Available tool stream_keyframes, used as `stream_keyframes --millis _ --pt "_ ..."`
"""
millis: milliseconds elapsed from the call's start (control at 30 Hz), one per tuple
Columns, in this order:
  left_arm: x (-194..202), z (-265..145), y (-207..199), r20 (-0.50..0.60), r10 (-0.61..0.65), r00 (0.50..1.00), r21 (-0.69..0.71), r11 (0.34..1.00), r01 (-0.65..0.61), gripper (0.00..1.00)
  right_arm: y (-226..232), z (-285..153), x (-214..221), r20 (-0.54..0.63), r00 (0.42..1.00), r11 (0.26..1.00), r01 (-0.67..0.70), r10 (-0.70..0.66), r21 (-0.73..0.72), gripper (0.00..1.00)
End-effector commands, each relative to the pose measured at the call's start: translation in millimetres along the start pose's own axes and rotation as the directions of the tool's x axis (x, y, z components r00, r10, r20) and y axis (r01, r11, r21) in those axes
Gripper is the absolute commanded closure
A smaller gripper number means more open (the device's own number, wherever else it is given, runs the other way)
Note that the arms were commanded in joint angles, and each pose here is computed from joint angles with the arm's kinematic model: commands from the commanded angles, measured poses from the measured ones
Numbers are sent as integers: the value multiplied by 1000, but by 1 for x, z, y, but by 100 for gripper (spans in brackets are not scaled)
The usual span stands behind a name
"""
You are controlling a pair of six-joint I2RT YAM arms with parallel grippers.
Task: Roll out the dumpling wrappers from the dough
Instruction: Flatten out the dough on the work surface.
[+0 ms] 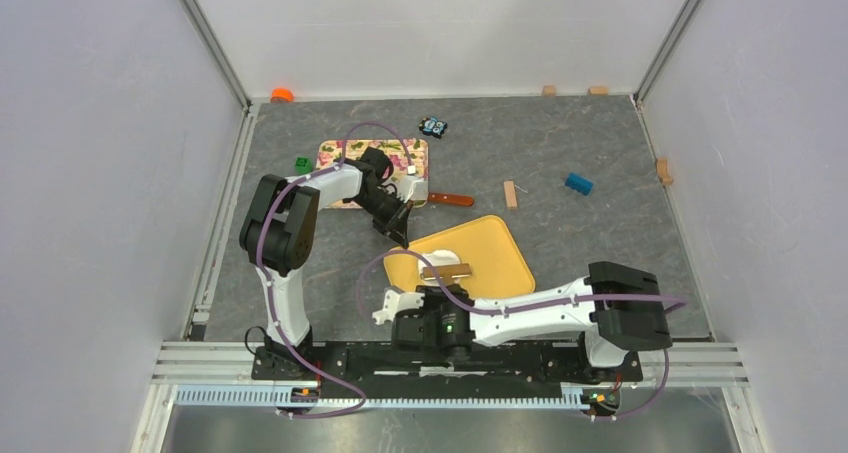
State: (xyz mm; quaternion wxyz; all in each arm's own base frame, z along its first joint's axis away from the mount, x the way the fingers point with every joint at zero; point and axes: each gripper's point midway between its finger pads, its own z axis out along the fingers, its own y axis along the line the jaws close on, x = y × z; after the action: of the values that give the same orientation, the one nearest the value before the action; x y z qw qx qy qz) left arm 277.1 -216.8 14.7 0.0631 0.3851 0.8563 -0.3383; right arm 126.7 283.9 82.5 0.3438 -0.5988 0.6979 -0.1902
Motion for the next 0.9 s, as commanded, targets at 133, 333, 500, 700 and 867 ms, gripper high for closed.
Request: stream_keyframes --millis 133,333,500,700,867 --pt "26 13 27 -92 -41 995 -91 995 32 98 102 -8 -5 7 999 926 -27 32 -377 100" --pt "26 14 26 -92 -39 995 -88 996 31 98 140 -22 32 -57 996 882 -81 62 -465 100" --pt "27 14 27 -94 -41 995 -90 995 32 98 130 -5 31 -29 999 903 -35 25 -428 100" --pt "26 14 28 -95 -44 995 -94 995 35 98 67 10 -19 60 998 958 35 -19 -284 100" --pt "26 14 28 -95 -46 994 -97 995 36 98 52 9 -36 83 995 961 79 -58 -265 100"
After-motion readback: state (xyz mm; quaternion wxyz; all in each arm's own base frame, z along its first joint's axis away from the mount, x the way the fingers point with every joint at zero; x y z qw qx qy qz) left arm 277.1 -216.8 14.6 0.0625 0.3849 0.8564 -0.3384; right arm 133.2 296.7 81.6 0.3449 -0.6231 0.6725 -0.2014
